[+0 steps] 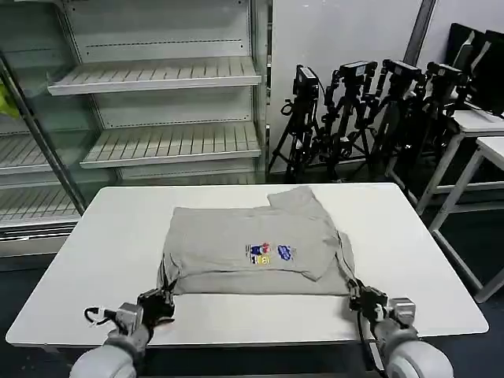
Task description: Fold and organize the clothes.
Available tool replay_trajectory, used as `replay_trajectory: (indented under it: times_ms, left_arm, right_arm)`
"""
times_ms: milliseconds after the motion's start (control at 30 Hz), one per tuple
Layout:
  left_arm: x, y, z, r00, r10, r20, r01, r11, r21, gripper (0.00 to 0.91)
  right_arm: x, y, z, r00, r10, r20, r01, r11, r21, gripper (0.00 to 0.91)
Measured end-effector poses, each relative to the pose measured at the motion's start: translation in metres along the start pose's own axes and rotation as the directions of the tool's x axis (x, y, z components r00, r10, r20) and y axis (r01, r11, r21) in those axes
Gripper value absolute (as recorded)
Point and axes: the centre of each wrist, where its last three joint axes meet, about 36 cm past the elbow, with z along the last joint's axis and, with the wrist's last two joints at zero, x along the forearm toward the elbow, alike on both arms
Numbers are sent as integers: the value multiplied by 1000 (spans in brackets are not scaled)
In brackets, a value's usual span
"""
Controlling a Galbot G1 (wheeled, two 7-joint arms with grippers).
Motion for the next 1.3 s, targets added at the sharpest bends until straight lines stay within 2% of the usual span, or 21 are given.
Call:
replay_trajectory:
  times_ms: [33,67,133,400,600,733,900,1300]
  left_arm:
    - [8,-1,0,1000,-2,-2,2,1000,-5,20]
    - [14,-1,1,1000,-1,-4,1,1000,-9,40]
    - [27,-3,1,1000,1,-8,-1,1000,-19,907]
    - [62,-3,-10,1000,12,13,-11,998,-59,907]
    - [67,5,-21,999,16,46,-12,996,-85,907]
    - [51,15,-29,997,6,74,0,997,-78,907]
    - [7,30,-39,995,-12,97,15,1000,-27,907]
    - [-125,44,-77,996,-16,88,13,1000,28,907]
  right_arm:
    - [8,0,0,1000,4,-2,-3,1000,11,715]
    - [15,1,0,1000,7,-3,-7,1000,18,907]
    - [26,1,-3,1000,14,3,-15,999,34,907]
    - [47,-2,-21,998,37,52,-41,996,76,907]
    - [30,-10,-40,992,50,113,-59,995,78,907]
    - [-3,-16,-52,988,58,146,-67,996,60,907]
    - [-62,-19,-67,985,57,162,-63,997,33,907]
    - [-208,-8,-118,992,50,119,-50,999,0,907]
